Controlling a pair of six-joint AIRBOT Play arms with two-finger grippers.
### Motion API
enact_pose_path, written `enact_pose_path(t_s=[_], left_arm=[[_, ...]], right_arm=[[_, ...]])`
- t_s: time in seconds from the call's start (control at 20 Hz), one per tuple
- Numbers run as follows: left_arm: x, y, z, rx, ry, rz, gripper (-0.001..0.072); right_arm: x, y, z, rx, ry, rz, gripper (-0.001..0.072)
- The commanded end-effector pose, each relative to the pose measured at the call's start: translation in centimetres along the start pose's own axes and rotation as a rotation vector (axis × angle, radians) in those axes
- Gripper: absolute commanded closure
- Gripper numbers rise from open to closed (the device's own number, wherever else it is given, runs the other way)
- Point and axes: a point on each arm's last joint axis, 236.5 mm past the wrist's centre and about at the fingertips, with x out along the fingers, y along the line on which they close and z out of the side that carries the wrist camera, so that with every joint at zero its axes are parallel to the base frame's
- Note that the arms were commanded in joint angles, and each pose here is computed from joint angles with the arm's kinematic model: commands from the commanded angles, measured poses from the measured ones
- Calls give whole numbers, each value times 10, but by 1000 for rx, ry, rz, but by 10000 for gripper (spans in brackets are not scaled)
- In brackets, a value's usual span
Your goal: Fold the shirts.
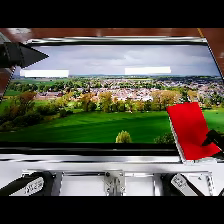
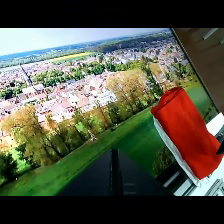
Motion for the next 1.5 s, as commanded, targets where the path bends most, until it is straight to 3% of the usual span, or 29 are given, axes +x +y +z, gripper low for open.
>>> enact_pose_path(t_s=[0.0, 0.1, 0.35, 0.45, 0.55, 0.6, 0.65, 0.7, 1.05, 1.45], left_arm=[[6, 3, 5, 7, -16, 2, 657], [9, 9, 6, 5, -21, 19, 657], [43, 62, -22, 60, 109, 296, 659], [56, 89, -50, 104, 236, 495, 659], [69, 101, -79, 128, 364, 603, 651], [82, 96, -96, 134, 427, 582, 502], [92, 92, -109, 131, 476, 563, 269], [99, 90, -118, 131, 507, 551, 230], [109, 97, -152, 38, 582, 564, 231], [114, 98, -150, 43, 569, 561, 230]], right_arm=[[-3, -13, -5, 2, -23, -50, 82], [-40, -3, 9, -33, -150, 4, 83], [-193, 108, 31, -289, -663, 505, 100], [-222, 132, 16, -329, -721, 629, 228], [-191, 132, -3, -411, -590, 534, 223], [-171, 130, -16, -480, -501, 460, 159], [-158, 133, -26, -542, -443, 405, 106], [-151, 140, -31, -593, -419, 373, 72], [-130, 204, -52, -699, -382, 328, 73], [-129, 213, -62, -735, -371, 341, 73]])
